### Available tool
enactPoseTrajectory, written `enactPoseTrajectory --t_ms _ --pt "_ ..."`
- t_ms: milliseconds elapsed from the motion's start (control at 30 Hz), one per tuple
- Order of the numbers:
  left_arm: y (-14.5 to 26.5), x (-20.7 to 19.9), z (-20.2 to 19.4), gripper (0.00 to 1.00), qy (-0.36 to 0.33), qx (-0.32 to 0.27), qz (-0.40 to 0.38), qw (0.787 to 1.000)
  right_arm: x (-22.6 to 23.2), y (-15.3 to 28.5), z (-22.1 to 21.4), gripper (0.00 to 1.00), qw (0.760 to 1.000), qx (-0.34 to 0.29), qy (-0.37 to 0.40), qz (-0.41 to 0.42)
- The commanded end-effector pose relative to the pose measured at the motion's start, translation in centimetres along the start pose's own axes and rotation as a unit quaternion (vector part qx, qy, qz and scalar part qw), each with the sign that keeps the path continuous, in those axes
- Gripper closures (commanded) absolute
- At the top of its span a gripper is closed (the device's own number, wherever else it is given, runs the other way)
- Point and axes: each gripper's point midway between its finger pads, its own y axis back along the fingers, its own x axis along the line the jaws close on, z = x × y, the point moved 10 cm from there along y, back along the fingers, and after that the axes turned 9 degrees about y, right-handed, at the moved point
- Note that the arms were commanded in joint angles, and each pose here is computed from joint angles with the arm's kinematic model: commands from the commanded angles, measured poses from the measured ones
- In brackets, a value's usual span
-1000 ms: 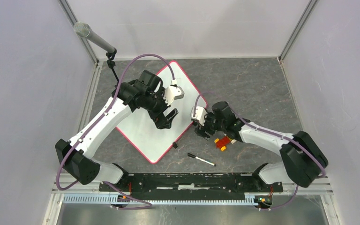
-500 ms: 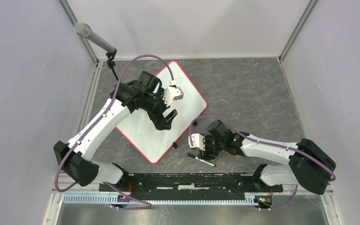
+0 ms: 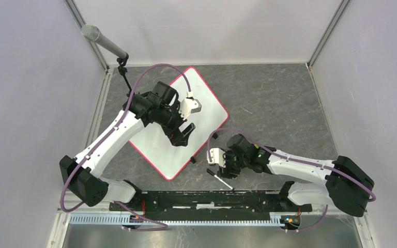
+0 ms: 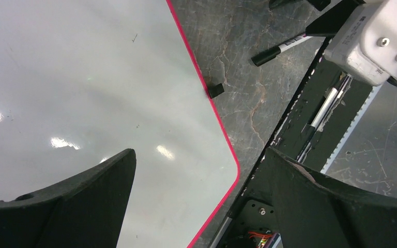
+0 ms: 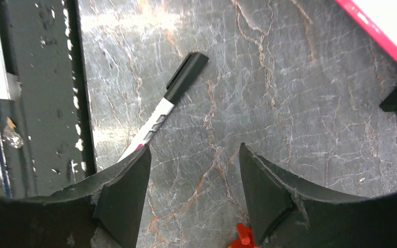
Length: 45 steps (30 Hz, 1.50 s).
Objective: Write a sentence on the whiteboard
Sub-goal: Pick up the whiteboard marker from the corner of the board, then move the whiteboard to the corner of the board.
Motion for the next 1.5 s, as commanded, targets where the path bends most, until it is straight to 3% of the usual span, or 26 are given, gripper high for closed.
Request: enactPoseTrajectory --t_ms 0,333,633,733,867,900,1133,1333,1467 --pt "0.8 -0.4 0.5 0.0 0.02 -0.034 0.018 0.999 0.1 0.6 2.1 0.3 0.999 -0.035 -0.009 0.006" --pt "1.6 -0.2 0.6 0.0 0.04 -0.056 0.045 0.997 1.5 -1.0 1.0 0.33 0.999 0.03 0.04 -0.019" --pt "1.4 -0.1 -0.1 0.0 0.029 -0.04 0.043 0.998 2.1 -1.5 -1.6 0.5 0.995 0.087 0.044 -0.03" --pt "1.2 -0.1 -0.3 0.0 0.024 -0.028 0.037 0.999 2.2 -1.5 -2.0 0.63 0.994 0.093 0.048 -0.029" --pt "1.2 0.2 -0.7 0.01 0.003 0.004 0.035 0.999 1.8 -1.1 -1.8 0.97 0.994 0.09 0.042 -0.035" --pt "1.2 0.2 -0.7 0.01 -0.004 0.01 0.032 0.999 1.5 -0.9 -1.8 1.0 0.995 0.089 0.033 -0.037" --pt "1.7 0.4 -1.8 0.06 -0.117 0.03 0.009 0.993 -1.5 2.2 0.1 1.0 0.997 0.006 -0.023 -0.072" --pt "0.0 0.6 -2.6 0.18 -0.253 0.076 -0.052 0.963 -4.6 5.9 1.8 1.0 0.989 -0.051 -0.079 -0.112" --pt "-2.7 0.1 -0.8 0.25 -0.311 0.091 -0.046 0.945 -6.1 8.2 2.4 1.0 0.979 -0.077 -0.114 -0.15"
